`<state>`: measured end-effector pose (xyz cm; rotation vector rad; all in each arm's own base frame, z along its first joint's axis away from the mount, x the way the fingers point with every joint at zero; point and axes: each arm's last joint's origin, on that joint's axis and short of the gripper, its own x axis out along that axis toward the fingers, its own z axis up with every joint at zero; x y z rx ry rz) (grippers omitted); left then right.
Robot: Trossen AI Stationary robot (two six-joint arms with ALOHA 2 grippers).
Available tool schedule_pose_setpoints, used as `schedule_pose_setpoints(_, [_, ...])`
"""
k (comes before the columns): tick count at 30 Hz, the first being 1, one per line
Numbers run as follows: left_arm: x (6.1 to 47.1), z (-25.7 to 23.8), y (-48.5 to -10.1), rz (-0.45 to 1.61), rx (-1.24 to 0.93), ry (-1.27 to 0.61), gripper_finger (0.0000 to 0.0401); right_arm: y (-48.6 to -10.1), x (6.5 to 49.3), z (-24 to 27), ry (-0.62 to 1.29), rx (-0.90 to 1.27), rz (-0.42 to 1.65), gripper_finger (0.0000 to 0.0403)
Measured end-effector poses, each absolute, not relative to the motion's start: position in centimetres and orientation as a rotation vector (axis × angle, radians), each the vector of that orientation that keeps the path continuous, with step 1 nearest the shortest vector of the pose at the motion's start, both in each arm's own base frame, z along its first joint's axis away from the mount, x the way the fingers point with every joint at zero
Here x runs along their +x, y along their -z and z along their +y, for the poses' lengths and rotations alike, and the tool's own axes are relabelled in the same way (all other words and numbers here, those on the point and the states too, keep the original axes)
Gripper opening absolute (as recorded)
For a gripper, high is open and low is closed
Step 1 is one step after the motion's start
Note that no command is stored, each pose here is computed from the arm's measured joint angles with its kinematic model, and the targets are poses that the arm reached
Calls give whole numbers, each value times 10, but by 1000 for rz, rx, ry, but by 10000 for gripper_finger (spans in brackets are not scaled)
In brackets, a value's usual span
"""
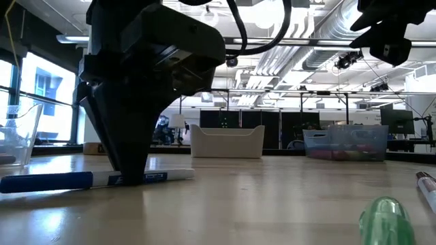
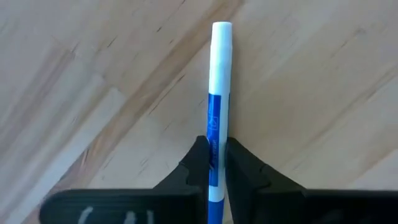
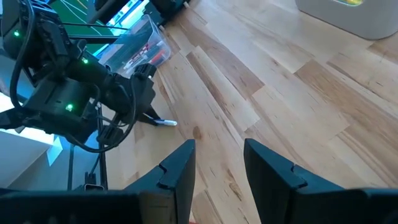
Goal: Pick & Place Markers
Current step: Put the light blue marker pen into the transparent bin
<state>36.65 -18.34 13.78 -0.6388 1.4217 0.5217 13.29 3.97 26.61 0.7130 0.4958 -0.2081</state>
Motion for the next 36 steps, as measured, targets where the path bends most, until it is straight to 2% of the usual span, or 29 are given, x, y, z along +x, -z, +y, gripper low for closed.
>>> schedule_pose_setpoints(4, [365,-183,-139,1436,-647,-556,28,-267,133,40,204,710,491,126])
schedule_pose_setpoints(10, [362,-182,-163,1496,-568,-560,21,-267,133,40,194,689,484,126])
schedule_pose_setpoints(20, [348,-169,-222,1442,-556,-542,21,-268,134,40,196,690,475,126])
schedule_pose_setpoints(29, [292,-156,-290,1408,-566,-691,21,-268,135,40,195,691,474,126])
schedule_pose_setpoints(32, [264,-155,-309,1376,-553,-796,21,-268,135,40,196,690,476,126])
schedule_pose_setpoints(36, [235,-159,-313,1302,-657,-860,21,-268,135,40,198,690,475,126])
